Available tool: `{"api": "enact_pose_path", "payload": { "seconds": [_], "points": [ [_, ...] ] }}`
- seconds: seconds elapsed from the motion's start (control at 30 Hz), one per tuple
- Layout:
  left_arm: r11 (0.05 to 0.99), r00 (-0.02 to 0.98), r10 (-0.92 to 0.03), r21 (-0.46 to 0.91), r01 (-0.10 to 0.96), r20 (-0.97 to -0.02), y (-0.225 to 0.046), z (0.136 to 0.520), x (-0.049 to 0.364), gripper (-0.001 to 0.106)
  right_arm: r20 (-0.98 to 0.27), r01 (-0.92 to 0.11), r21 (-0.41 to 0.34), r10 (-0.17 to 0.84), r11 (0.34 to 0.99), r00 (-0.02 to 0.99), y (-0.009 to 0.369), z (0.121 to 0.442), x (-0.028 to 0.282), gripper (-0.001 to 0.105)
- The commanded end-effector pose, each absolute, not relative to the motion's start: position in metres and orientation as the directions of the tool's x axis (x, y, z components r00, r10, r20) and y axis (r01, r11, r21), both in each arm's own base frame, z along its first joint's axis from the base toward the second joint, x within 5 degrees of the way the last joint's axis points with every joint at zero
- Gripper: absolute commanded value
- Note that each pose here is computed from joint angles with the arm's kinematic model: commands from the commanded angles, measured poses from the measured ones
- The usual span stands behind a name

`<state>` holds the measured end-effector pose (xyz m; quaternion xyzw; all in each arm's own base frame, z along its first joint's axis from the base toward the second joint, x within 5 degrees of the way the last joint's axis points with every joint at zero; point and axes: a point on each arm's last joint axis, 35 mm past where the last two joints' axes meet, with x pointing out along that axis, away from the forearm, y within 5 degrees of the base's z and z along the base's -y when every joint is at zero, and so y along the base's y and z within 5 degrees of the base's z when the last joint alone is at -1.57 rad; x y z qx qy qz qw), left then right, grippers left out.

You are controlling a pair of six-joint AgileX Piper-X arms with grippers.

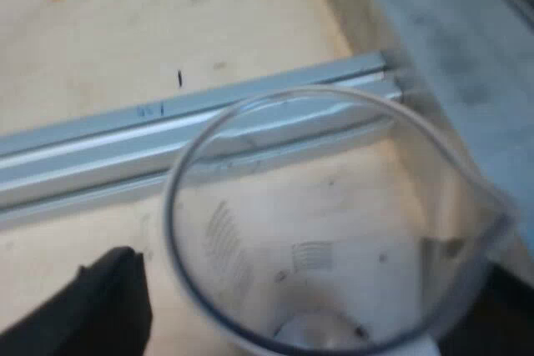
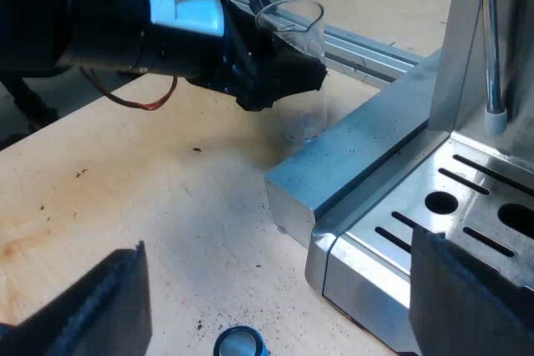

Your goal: Pour the beans into the coffee machine

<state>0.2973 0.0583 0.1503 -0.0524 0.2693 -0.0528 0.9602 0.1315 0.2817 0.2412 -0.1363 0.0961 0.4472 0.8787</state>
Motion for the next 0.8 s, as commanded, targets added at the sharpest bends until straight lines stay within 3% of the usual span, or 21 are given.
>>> {"api": "enact_pose_path", "payload": {
  "seconds": [0.03,0.33,0.8],
  "points": [
    [0.989,0.827,-0.118,-0.14,0.049,-0.55,0.059,0.159,0.303,0.076,-0.269,-0.806,-0.146,0.761,0.574,0.591,0.281,0.246,0.133,0.067],
    [0.988,0.755,-0.109,-0.151,0.013,-0.647,0.058,0.164,0.296,0.076,-0.269,-0.806,-0.146,0.761,0.574,0.591,0.281,0.246,0.133,0.067],
    [0.988,0.708,-0.097,-0.152,-0.014,-0.7,0.052,0.202,0.264,0.076,-0.269,-0.806,-0.146,0.761,0.574,0.591,0.281,0.246,0.133,0.067]
  ]
}}
